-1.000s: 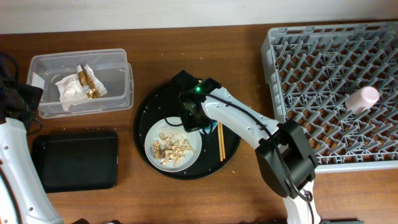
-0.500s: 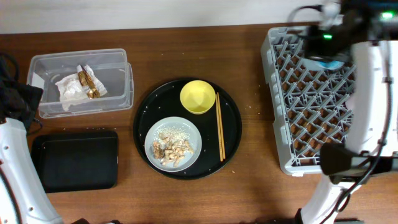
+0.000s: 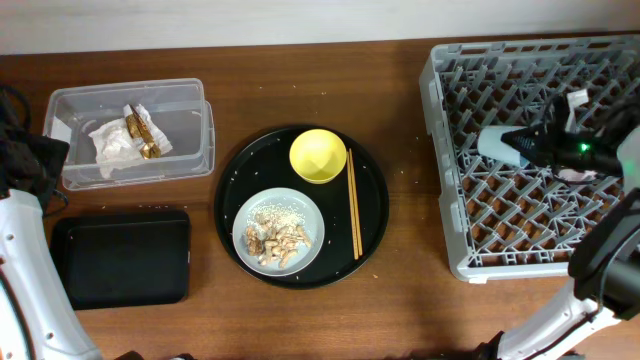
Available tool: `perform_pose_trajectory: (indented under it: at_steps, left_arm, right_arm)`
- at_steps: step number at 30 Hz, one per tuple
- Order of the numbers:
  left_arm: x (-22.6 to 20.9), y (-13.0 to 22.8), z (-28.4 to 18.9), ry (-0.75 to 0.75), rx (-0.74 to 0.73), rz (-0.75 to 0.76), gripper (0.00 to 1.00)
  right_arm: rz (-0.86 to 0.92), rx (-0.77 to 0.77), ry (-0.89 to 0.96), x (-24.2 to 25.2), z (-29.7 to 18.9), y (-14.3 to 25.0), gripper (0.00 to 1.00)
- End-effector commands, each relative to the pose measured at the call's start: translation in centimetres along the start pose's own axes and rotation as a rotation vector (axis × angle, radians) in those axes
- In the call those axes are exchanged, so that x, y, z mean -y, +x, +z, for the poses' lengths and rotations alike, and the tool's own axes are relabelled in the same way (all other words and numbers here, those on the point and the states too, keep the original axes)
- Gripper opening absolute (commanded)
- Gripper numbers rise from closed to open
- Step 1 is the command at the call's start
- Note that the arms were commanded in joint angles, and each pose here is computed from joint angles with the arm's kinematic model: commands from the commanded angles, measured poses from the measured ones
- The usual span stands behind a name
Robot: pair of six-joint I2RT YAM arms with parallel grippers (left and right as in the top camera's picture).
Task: Sort waste into correct bins and load items into the dishwasher rack
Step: 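Place the blue cup upside down in the rack beside pink cup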
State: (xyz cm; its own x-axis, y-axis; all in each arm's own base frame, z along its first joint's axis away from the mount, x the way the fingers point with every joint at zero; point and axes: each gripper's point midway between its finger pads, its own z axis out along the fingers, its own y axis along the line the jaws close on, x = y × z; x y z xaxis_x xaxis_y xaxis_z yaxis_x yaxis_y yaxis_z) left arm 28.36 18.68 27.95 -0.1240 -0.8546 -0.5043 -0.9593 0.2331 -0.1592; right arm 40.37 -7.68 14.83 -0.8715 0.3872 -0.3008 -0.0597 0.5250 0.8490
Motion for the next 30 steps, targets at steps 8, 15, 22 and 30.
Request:
perform_pose_trajectory:
  at_steps: [8,15,22,30]
  left_arm:
    - [-0.1,-0.3,-0.1,-0.003,0.013,-0.007,0.99]
    - [-0.1,-0.3,-0.1,-0.003,0.013,-0.007,0.99]
    - [-0.1,-0.3,-0.1,-0.003,0.013,-0.007,0.99]
    - [-0.1,-0.3,-0.1,-0.003,0.013,-0.007,0.99]
  right_arm:
    - [-0.051,-0.026,0.16,4.1,0.2,0.3,0.23]
    - [0.052,0.004,0.301,7.0,-1.3,-0.3,0.24]
    - [0.103,0.024,0.259,6.6,-1.9,-0.1,0.31]
    - [0.041,0.157,-0.245,-1.9,-2.1,-2.8,0.04]
